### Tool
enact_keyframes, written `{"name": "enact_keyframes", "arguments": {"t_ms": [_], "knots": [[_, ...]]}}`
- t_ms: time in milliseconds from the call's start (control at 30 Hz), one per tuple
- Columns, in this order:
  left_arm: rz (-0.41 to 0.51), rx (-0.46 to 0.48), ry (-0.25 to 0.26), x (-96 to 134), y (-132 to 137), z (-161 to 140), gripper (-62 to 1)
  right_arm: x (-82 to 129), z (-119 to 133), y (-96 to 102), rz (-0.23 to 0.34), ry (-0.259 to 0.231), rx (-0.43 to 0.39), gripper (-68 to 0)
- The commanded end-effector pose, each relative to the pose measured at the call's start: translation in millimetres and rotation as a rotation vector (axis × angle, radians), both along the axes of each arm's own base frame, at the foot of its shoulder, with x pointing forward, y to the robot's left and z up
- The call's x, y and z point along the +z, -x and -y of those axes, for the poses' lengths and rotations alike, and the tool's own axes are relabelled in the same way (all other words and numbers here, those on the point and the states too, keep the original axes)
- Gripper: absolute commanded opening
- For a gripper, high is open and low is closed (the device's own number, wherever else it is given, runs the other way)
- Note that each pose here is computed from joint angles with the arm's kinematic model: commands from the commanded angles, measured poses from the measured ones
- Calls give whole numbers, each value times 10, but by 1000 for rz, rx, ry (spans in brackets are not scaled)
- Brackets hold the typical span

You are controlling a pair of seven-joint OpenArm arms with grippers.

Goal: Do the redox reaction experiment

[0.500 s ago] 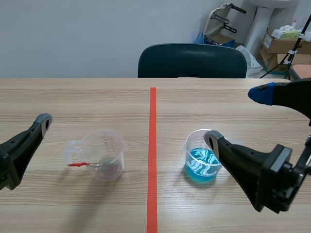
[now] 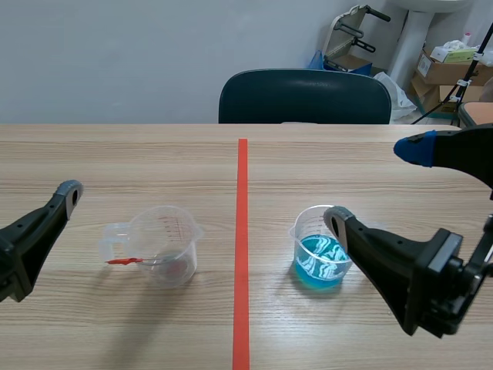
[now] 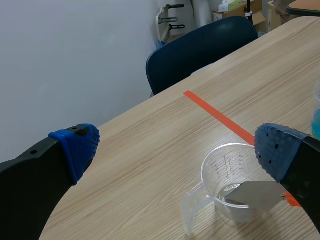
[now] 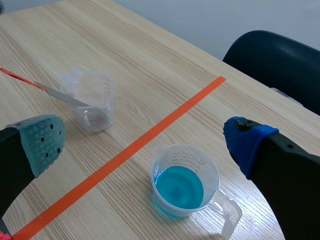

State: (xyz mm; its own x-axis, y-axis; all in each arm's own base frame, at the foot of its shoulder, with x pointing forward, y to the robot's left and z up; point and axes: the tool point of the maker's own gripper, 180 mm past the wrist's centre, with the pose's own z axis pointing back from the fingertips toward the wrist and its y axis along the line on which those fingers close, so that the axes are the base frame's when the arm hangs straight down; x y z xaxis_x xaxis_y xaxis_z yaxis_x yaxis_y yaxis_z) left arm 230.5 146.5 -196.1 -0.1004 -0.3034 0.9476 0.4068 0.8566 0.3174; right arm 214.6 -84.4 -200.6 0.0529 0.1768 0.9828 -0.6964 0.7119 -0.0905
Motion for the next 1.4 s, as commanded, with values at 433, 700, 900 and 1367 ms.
{"name": "enact_keyframes", "arguments": {"t_ms": [433, 700, 900, 1367], "knots": [[26, -7, 16, 84, -2, 33, 14, 123, 18, -45, 47, -21, 1, 4], [26, -7, 16, 84, -2, 33, 14, 152, 13, -45, 58, -32, 2, 4], [26, -6, 16, 83, -2, 33, 14, 158, 11, -53, 65, -26, 5, 4], [-18, 10, -5, -4, -13, 5, 14, 113, -309, -67, 154, 98, 166, 4]]}}
